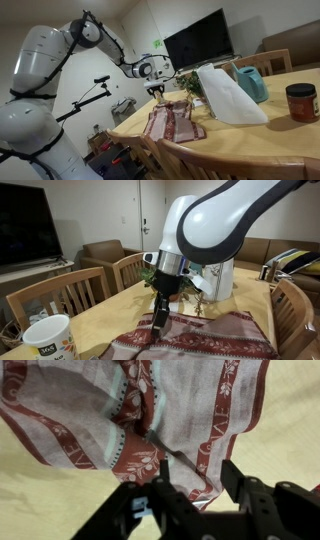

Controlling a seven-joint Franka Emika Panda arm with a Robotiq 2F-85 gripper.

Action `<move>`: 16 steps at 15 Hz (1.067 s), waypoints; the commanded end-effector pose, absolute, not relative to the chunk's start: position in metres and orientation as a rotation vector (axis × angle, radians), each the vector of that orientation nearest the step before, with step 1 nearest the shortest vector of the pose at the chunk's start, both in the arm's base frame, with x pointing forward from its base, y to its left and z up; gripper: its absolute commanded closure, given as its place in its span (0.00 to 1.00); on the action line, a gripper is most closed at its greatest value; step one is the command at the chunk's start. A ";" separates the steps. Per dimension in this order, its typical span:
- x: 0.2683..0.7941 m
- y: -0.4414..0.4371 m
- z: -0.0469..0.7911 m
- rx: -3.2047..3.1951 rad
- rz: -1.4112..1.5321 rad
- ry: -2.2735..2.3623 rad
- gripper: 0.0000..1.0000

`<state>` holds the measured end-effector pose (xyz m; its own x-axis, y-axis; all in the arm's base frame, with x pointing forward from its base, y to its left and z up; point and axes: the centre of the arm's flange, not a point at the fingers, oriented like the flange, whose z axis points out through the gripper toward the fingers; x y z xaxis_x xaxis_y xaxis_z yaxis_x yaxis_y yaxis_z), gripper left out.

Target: Straighten the red cloth

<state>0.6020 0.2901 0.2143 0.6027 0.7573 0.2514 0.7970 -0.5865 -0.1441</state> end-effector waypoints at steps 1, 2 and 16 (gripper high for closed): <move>0.605 0.292 0.204 -2.583 -0.216 -1.270 0.74; 0.607 0.293 0.200 -2.575 -0.210 -1.275 0.83; 0.644 0.319 0.170 -2.626 -0.272 -1.376 0.99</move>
<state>0.6442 0.3186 0.1703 0.5591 0.7948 0.2360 0.8248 -0.5622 -0.0607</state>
